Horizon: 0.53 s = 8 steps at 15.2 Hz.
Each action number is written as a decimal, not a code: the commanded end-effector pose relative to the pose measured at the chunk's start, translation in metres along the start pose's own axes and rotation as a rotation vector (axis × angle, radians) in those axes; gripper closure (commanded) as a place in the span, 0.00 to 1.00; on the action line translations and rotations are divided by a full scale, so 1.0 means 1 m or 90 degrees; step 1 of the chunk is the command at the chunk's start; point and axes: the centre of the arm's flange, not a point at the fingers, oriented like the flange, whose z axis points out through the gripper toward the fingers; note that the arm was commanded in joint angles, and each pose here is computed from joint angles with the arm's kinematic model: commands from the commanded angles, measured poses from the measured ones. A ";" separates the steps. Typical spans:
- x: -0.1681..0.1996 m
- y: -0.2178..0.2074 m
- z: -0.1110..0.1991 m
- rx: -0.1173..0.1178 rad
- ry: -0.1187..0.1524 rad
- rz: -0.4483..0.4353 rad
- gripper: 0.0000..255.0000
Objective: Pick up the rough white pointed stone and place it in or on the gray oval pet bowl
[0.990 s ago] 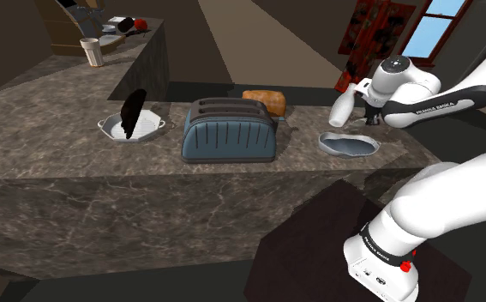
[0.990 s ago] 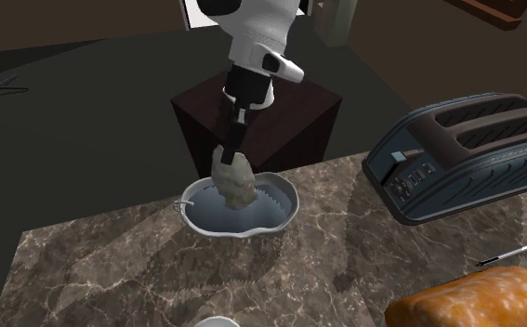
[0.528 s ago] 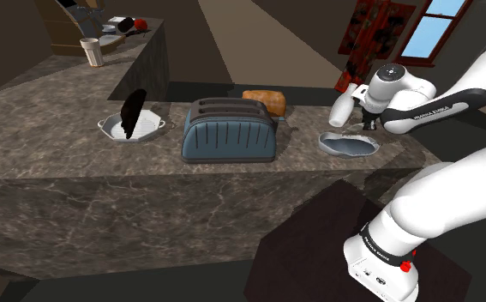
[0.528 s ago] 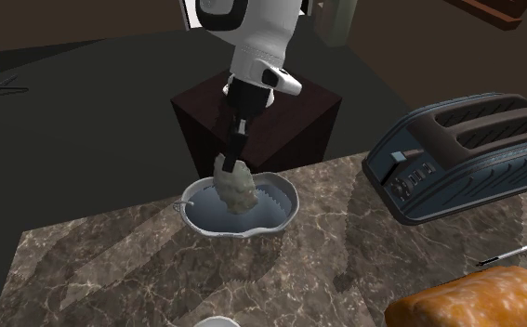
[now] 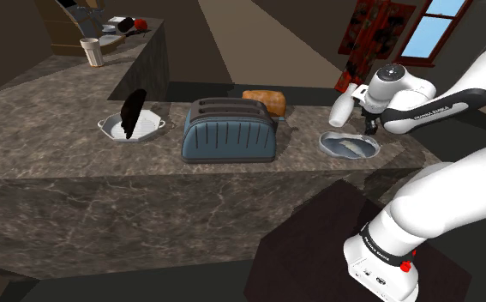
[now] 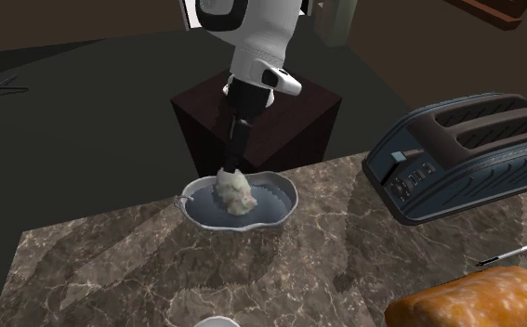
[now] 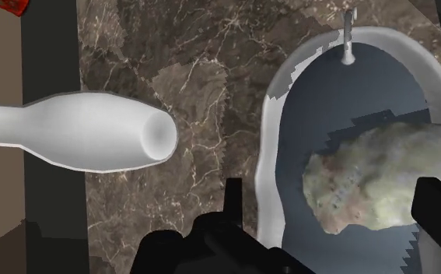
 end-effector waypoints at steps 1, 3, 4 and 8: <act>0.000 0.000 0.000 0.000 0.000 0.000 0.00; 0.000 0.000 -0.013 0.000 0.000 0.000 0.00; 0.000 0.000 -0.026 0.000 0.000 0.000 0.00; 0.000 0.000 -0.050 0.000 0.000 0.000 0.00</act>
